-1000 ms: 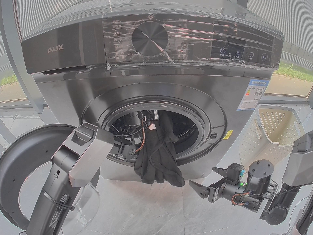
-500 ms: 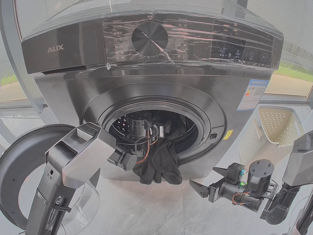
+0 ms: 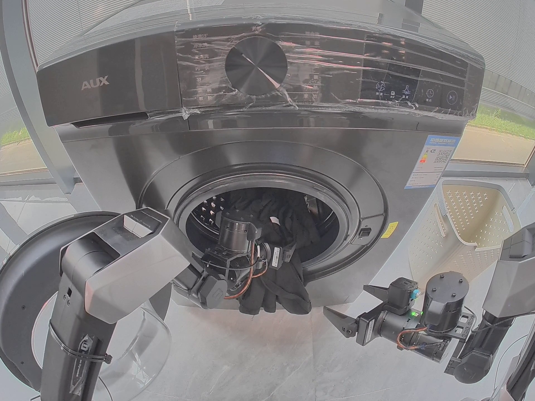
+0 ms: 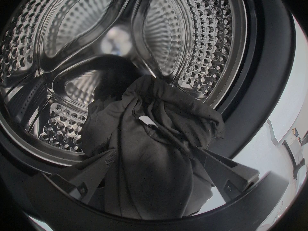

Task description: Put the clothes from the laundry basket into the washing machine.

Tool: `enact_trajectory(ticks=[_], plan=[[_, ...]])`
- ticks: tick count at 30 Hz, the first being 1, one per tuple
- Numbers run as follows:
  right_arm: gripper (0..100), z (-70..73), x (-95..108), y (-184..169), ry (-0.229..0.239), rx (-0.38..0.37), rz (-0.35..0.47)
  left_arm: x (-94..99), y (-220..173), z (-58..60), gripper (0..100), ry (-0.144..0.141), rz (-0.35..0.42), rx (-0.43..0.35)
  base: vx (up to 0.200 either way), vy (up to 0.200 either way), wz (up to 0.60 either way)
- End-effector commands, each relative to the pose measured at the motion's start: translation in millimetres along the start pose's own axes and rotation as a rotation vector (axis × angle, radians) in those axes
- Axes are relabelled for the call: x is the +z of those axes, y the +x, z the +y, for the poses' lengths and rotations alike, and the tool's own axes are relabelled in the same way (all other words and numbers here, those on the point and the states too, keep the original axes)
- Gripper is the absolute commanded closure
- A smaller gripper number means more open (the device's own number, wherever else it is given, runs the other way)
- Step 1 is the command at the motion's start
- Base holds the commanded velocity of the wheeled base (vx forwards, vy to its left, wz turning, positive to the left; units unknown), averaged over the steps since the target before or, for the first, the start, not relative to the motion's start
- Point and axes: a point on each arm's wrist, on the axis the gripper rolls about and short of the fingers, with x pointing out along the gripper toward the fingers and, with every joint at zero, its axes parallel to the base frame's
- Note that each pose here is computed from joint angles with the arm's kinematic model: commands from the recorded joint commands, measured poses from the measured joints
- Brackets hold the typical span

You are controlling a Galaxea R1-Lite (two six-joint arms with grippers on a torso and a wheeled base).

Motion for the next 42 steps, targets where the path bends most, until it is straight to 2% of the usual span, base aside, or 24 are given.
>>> enact_trajectory(ticks=[1,8,9,12,18,21,24,26,27,30,35,36,39,42], plan=[[0,0.3,-0.6,0.5,0.0,0.001,0.002,-11.1,4.1,1.0,0,0.001,0.023,0.004,0.0,0.0,0.0],[0,0.3,-0.6,0.5,0.0,0.001,0.002,-29.4,10.4,3.1,0,0.02,0.06,0.016,0.0,0.0,0.0],[0,0.4,-0.3,0.8,0.0,0.001,0.001,-32.3,11.7,3.9,100,0.022,0.064,0.019,0.0,0.0,0.0],[0,0.4,0.0,0.6,0.0,0.002,-0.001,-33.2,12.9,5.3,100,0.021,0.066,0.022,0.0,0.0,0.0],[0,1.0,1.2,0.2,0.0,0.004,-0.007,-21.8,17.6,5.9,100,0.007,0.019,0.027,0.0,0.0,0.0],[0,1.0,1.2,0.2,0.0,0.004,-0.007,2.4,23.1,10.4,100,-0.019,-0.083,0.065,0.0,0.0,0.0],[0,0.7,1.6,0.5,0.001,0.003,-0.008,32.4,28.1,13.5,100,-0.058,-0.211,0.097,0.0,0.0,0.0],[0,0.7,1.6,0.5,0.001,0.003,-0.008,36.1,28.5,14.1,100,-0.064,-0.225,0.099,0.0,0.0,0.0],[0,0.3,1.6,0.6,0.001,0.002,-0.009,50.1,31.2,20.1,100,-0.088,-0.28,0.121,0.0,0.0,0.0],[0,-0.5,1.1,1.0,0.002,-0.002,-0.006,57.1,37.6,26.5,100,-0.102,-0.323,0.152,0.0,0.0,0.0],[0,-0.6,0.4,1.4,0.003,-0.001,-0.003,50.5,41.2,30.2,100,-0.104,-0.317,0.172,0.0,0.0,0.0],[0,-0.6,0.6,1.4,0.003,-0.001,-0.004,50.2,41.2,30.2,0,-0.104,-0.317,0.172,0.0,0.0,0.0],[0,-1.0,0.5,1.4,0.003,-0.002,-0.003,44.0,37.5,28.1,0,-0.108,-0.282,0.169,0.0,0.0,0.0],[0,-0.9,0.8,1.2,0.004,-0.002,-0.005,39.5,22.4,23.8,0,-0.088,-0.205,0.158,0.0,0.0,0.0]])
